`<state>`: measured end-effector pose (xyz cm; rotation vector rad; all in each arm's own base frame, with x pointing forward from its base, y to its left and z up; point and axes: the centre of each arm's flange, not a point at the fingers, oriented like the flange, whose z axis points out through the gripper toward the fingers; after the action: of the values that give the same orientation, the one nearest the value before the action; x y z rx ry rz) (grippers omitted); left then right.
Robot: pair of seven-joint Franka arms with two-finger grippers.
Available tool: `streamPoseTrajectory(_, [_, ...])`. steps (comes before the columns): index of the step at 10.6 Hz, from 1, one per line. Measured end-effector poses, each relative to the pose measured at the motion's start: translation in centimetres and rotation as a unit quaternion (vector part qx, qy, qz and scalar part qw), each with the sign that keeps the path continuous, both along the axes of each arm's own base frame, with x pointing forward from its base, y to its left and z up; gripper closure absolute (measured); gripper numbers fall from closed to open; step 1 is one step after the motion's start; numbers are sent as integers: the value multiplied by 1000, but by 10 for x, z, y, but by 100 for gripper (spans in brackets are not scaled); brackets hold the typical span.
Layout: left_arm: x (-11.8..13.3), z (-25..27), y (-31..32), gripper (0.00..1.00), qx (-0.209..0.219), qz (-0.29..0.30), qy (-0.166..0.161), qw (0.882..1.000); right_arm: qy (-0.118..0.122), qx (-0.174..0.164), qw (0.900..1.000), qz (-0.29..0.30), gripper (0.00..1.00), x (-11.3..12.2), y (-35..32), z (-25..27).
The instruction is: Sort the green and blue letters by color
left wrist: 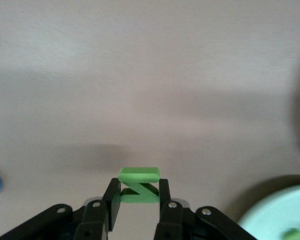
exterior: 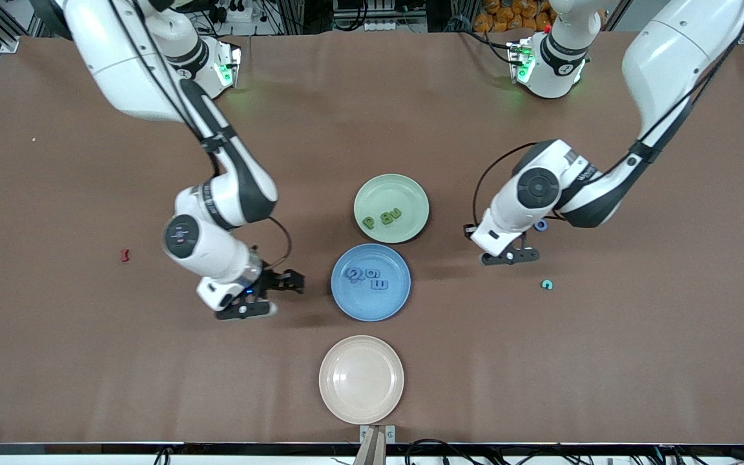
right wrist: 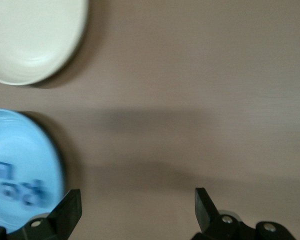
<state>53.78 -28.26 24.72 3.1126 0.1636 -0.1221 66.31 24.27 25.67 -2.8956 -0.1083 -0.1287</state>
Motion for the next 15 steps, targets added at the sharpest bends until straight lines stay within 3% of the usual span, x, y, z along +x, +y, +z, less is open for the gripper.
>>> streamPoseTrajectory(2, [-15, 15, -53, 65, -6, 28, -12, 1000, -2, -36, 999, 10, 0, 5, -76, -1])
streamPoseTrajectory(4, [-39, 26, -108, 65, -15, 49, -18, 999, -5, -98, 995, 22, 0, 10, -155, -5])
streamPoseTrajectory(6, [-58, 20, -153, 65, -13, 74, -18, 997, 11, -144, 990, 12, 0, 8, -222, 3])
streamPoseTrajectory(7, [-65, 10, -171, 65, -4, 87, -23, 996, 19, -152, 988, 3, 0, 5, -244, 13])
streamPoseTrajectory(10, [-92, -17, -215, 62, 24, 93, -41, 995, 9, -154, 988, -20, 0, -4, -277, 71])
streamPoseTrajectory(12, [-92, -16, -220, 39, 23, 95, -44, 994, -3, -149, 988, -27, 0, -14, -281, 129])
streamPoseTrajectory(15, [-65, 11, -223, 1, -1, 113, -65, 992, 14, -140, 990, -29, 0, -51, -281, 227])
